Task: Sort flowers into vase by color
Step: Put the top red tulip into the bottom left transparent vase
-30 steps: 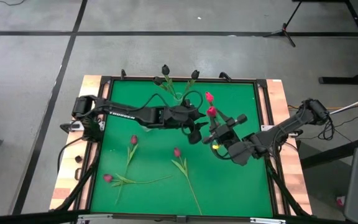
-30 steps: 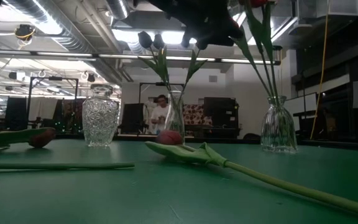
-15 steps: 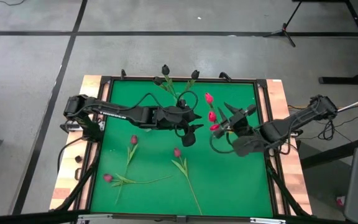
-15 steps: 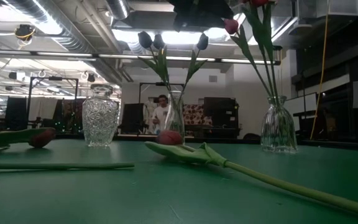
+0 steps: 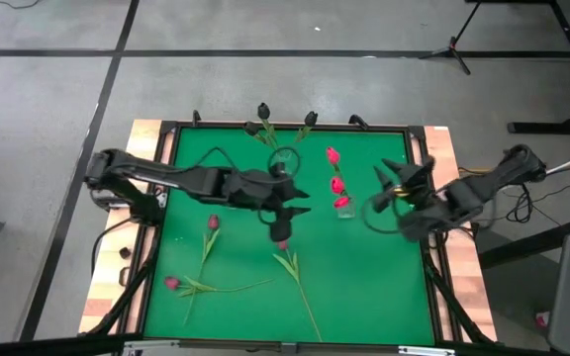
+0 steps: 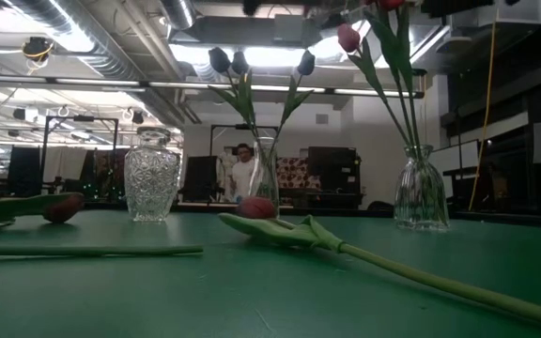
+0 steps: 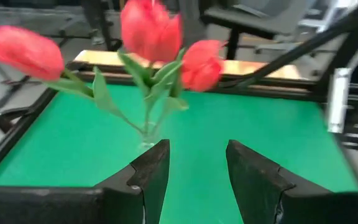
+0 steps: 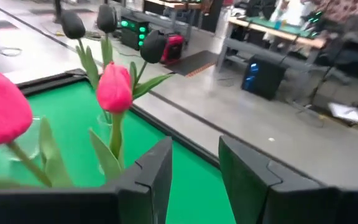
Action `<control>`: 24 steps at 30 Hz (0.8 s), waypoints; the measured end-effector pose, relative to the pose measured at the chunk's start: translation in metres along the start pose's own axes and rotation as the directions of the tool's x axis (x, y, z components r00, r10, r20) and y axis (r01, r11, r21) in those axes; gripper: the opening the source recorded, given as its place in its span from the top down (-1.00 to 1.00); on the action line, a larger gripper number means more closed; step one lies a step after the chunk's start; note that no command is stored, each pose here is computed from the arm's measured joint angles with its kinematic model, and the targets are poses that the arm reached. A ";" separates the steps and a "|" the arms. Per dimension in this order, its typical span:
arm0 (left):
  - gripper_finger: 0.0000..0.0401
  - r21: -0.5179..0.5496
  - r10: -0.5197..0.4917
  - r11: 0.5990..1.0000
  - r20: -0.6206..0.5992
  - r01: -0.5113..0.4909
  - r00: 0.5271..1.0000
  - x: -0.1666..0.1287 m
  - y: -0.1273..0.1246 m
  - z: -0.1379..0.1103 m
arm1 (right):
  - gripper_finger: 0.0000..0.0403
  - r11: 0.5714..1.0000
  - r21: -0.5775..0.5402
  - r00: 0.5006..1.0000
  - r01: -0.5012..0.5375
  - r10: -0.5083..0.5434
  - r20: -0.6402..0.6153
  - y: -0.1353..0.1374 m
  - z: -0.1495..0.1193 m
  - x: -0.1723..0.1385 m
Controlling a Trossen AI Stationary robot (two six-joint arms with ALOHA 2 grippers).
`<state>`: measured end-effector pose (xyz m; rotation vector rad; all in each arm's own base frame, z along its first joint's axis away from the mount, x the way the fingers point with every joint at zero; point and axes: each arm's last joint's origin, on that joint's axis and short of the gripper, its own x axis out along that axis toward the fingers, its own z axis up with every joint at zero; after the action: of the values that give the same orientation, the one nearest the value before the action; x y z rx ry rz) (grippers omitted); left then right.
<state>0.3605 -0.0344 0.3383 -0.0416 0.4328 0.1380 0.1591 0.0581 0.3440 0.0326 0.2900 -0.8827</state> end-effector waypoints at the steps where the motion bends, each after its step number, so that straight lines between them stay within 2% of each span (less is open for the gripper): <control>1: 0.22 0.001 -0.020 1.000 0.005 0.020 1.000 -0.010 -0.001 0.003 | 0.35 1.000 0.015 1.000 -0.017 0.017 -0.001 -0.008 0.000 -0.005; 6: 0.22 0.015 -0.140 0.990 0.053 0.139 0.989 -0.067 -0.014 0.016 | 0.35 0.986 0.091 0.990 -0.139 0.138 0.010 -0.035 -0.001 -0.026; 10: 0.22 0.003 -0.283 0.959 0.073 0.283 0.956 -0.105 -0.040 0.005 | 0.35 0.963 0.106 0.969 -0.246 0.245 0.019 -0.045 -0.011 -0.036; 12: 0.22 -0.026 -0.302 0.952 0.069 0.304 0.951 -0.118 -0.055 -0.007 | 0.35 0.954 0.123 0.962 -0.274 0.274 0.016 -0.046 -0.017 -0.037; 17: 0.22 -0.040 -0.163 0.986 -0.014 0.163 0.986 -0.129 -0.094 -0.055 | 0.35 0.956 0.111 0.962 -0.272 0.273 0.006 -0.042 -0.034 -0.035; 19: 0.22 -0.110 -0.066 0.992 -0.002 0.066 0.998 -0.132 -0.102 -0.073 | 0.35 0.956 0.114 0.962 -0.269 0.271 -0.005 -0.041 -0.039 -0.033; 21: 0.22 -0.216 0.042 0.976 0.005 -0.040 0.999 -0.136 -0.105 -0.090 | 0.35 0.956 0.122 0.963 -0.266 0.270 -0.013 -0.040 -0.044 -0.032; 24: 0.22 -0.324 0.131 0.937 -0.030 -0.134 0.991 -0.138 -0.105 -0.115 | 0.35 0.956 0.126 0.963 -0.266 0.270 -0.018 -0.038 -0.048 -0.031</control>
<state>0.2034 -0.1631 0.2929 -0.3389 0.4174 0.3419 0.0999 0.0644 0.3098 0.1977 0.2565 -0.6287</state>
